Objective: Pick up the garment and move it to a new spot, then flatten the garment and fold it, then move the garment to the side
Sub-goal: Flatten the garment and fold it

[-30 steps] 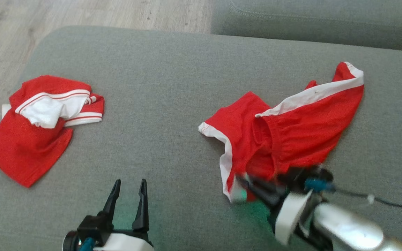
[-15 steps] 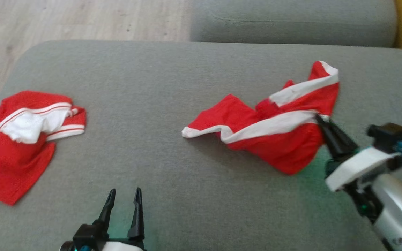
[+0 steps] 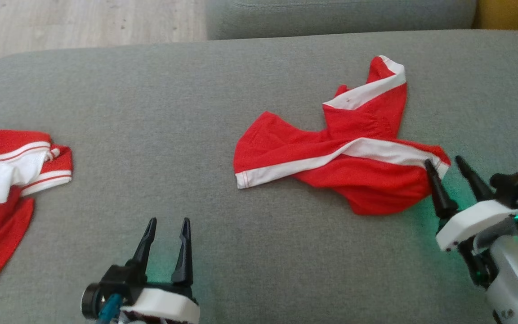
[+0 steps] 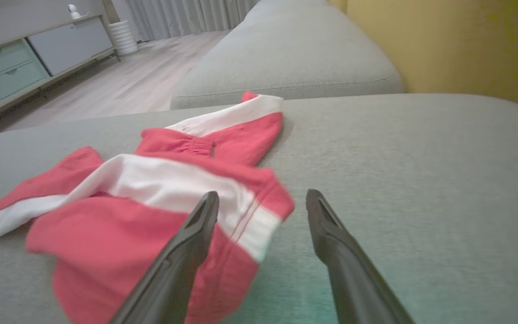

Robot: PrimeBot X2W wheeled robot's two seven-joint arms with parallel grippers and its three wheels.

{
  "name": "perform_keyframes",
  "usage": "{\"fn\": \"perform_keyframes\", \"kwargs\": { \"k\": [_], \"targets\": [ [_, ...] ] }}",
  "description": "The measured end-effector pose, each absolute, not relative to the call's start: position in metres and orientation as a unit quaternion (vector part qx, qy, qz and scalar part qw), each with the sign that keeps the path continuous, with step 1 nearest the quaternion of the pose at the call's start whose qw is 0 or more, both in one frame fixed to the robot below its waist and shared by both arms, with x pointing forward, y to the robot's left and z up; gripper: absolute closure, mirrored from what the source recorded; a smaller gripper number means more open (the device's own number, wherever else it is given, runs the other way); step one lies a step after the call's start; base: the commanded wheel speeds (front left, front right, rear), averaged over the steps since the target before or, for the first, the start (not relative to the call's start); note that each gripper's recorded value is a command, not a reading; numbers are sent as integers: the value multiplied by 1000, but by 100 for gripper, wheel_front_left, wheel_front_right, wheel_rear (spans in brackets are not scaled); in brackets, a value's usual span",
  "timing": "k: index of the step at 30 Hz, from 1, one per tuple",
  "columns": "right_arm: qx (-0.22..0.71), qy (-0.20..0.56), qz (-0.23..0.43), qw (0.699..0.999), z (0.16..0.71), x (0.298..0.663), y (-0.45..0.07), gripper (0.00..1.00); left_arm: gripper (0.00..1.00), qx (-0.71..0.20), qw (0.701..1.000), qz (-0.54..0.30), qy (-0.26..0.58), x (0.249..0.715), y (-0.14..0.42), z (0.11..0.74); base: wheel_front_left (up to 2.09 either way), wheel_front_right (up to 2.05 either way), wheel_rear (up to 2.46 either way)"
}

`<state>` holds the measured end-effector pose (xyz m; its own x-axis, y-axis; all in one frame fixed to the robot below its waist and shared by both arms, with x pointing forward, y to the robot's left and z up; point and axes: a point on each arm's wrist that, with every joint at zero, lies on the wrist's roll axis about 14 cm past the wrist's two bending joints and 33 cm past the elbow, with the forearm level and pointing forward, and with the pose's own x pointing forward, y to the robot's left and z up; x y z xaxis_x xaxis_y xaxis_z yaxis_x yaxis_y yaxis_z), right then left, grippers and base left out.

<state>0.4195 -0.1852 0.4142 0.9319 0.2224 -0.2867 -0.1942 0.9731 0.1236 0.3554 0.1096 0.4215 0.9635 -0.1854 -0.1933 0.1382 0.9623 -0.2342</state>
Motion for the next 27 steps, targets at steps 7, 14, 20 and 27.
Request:
{"fn": "perform_keyframes", "kwargs": {
  "k": [7, 14, 20, 27],
  "targets": [
    [19, 74, 75, 994, 449, 438, -194, 0, 0, -124, 976, -152, 96, 380, 73, 431, 0, 0, 0],
    [26, 81, 63, 994, 434, 425, -185, 0, 0, -130, 962, -208, 124, 410, 36, 416, 0, 0, 0],
    [23, 83, 42, 995, 430, 423, -200, 0, 0, -134, 949, -225, 176, 416, 19, 385, 0, 0, 0],
    [20, 89, 11, 996, 426, 419, -222, 0, 60, -148, 939, -243, 192, 425, 2, 374, 0, 0, 0]
  ]
}}
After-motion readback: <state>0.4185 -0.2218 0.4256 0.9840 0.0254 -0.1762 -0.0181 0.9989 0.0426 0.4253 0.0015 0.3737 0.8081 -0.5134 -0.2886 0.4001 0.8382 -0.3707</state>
